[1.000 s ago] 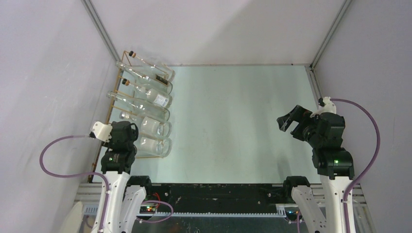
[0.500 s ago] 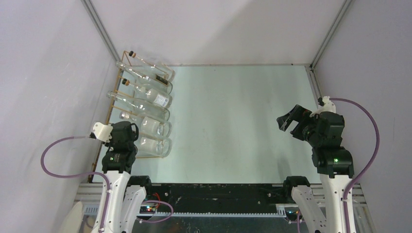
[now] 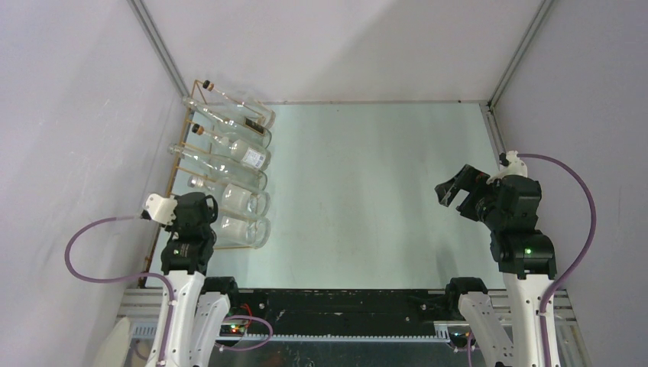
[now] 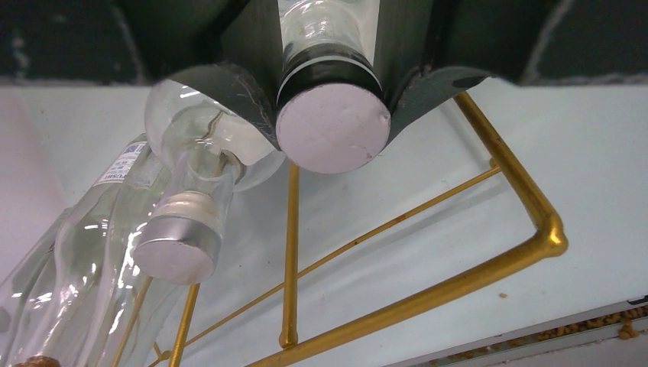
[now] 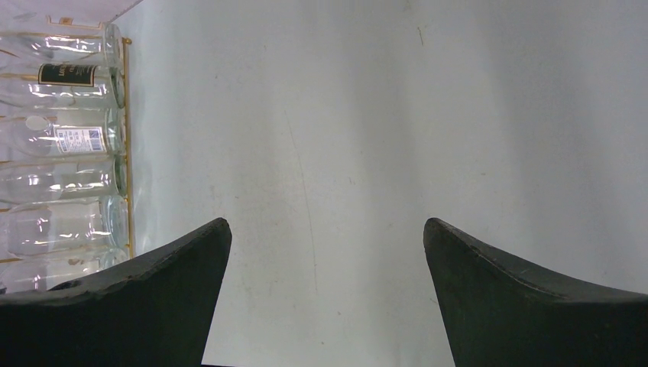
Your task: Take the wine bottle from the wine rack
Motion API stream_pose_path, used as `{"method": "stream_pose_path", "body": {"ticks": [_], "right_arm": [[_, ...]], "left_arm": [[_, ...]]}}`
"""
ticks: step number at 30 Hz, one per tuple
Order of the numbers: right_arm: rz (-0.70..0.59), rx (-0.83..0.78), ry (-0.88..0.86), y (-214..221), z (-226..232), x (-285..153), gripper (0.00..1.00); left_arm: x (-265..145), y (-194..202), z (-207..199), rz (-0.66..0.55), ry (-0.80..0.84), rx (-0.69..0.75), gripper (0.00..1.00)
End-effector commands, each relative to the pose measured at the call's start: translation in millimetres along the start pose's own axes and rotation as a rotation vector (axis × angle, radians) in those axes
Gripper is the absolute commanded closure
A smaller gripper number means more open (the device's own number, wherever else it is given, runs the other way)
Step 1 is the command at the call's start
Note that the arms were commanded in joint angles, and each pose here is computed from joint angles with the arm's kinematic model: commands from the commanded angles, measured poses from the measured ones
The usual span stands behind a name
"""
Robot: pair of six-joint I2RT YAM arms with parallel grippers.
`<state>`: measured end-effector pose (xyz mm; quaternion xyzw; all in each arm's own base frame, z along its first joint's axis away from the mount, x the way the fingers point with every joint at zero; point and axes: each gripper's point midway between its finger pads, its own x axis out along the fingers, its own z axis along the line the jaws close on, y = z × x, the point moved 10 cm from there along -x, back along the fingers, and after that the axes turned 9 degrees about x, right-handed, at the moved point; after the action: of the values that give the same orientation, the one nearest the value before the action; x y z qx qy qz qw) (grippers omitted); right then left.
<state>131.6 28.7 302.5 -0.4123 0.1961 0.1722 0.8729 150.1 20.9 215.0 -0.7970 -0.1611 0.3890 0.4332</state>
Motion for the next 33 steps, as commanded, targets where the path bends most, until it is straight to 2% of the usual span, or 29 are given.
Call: {"method": "stream_pose_path", "body": {"ticks": [1, 19, 23, 33], "right_arm": [[-0.039, -0.019, -0.012, -6, 2, 2, 0.0], [-0.021, -0.007, -0.024, -3, 1, 6, 0.0], [-0.017, -0.011, -0.021, -2, 0, 7, 0.0], [-0.015, -0.01, -0.013, 0, -2, 7, 0.0]], "left_arm": [[1, -4, 5, -0.073, 0.004, 0.007, 1.0], [-26, -9, 22, -0.178, 0.158, -0.022, 1.0], [-32, -12, 21, -0.213, 0.242, -0.048, 1.0], [-40, -15, 11, -0.236, 0.409, 0.042, 1.0]]}}
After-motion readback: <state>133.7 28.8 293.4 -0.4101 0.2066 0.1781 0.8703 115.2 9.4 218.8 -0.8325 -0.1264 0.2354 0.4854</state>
